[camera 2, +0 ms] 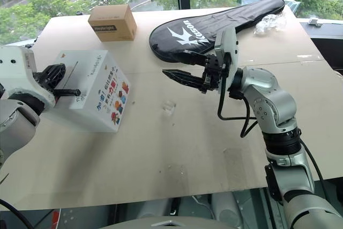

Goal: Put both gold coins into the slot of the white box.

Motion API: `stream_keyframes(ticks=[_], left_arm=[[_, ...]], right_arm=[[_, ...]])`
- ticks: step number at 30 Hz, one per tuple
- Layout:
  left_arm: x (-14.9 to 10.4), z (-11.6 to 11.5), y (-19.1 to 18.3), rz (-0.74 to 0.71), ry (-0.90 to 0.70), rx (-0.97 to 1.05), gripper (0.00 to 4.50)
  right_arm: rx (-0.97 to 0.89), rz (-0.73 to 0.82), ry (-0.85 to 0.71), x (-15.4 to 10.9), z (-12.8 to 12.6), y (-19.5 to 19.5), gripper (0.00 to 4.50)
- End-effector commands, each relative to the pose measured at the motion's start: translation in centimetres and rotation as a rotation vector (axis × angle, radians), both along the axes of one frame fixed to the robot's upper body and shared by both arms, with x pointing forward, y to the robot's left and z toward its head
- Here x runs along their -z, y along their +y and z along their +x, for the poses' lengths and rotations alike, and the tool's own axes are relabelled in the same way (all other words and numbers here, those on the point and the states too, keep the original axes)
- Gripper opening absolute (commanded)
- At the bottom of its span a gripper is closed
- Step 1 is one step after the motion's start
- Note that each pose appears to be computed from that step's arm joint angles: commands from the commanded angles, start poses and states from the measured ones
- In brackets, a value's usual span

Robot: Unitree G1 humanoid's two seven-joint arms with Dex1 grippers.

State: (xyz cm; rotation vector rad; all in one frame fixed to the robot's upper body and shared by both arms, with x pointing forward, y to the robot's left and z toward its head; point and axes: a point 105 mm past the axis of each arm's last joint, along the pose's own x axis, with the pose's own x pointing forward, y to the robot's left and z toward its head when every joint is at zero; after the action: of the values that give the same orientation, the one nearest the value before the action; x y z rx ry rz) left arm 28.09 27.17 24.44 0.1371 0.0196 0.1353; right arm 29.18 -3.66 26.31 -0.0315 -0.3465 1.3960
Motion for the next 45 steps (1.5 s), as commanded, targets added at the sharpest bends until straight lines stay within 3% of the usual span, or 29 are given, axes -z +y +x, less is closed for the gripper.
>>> stream_keyframes(ticks=[1,7,16,26,29,33,38,41,44,45], left_arm=[[-0.6,-0.4,0.4,0.019,-0.003,-0.031,0.00],[0.3,-0.5,0.6,-0.052,0.017,-0.033,0.00],[1.3,0.0,-2.0,-0.054,0.069,0.080,0.00],[2.1,-0.1,-1.3,-0.068,0.097,0.037,0.00],[1.6,0.0,-1.2,-0.055,0.078,0.031,0.68],[-0.1,0.4,-1.5,-0.062,-0.038,0.051,2.55],[-2.4,-0.1,-3.5,-0.011,-0.189,0.204,2.55],[-4.3,-1.6,-7.4,-0.028,-0.298,0.437,2.55],[-4.2,-3.4,-10.9,-0.086,-0.311,0.649,2.55],[-3.1,-4.2,-12.4,-0.089,-0.267,0.730,2.55]], right_arm=[[-0.002,0.012,-0.062,-0.9,-0.3,0.0,2.43],[0.007,0.021,-0.056,-0.8,-0.1,-0.1,2.43],[0.008,0.019,-0.058,-0.6,-0.1,-0.1,2.43],[0.011,0.017,-0.053,-0.6,-0.2,-0.2,2.43],[0.012,0.016,-0.052,-0.6,-0.2,-0.2,2.49],[0.016,0.014,-0.049,-0.5,-0.1,-0.3,2.49],[0.030,0.000,-0.042,0.0,0.0,-1.0,2.49],[0.082,-0.037,-0.009,1.4,0.3,-3.1,2.49],[0.151,-0.075,0.054,3.6,0.6,-5.3,2.49],[0.176,-0.082,0.093,4.9,0.6,-6.2,2.49]])
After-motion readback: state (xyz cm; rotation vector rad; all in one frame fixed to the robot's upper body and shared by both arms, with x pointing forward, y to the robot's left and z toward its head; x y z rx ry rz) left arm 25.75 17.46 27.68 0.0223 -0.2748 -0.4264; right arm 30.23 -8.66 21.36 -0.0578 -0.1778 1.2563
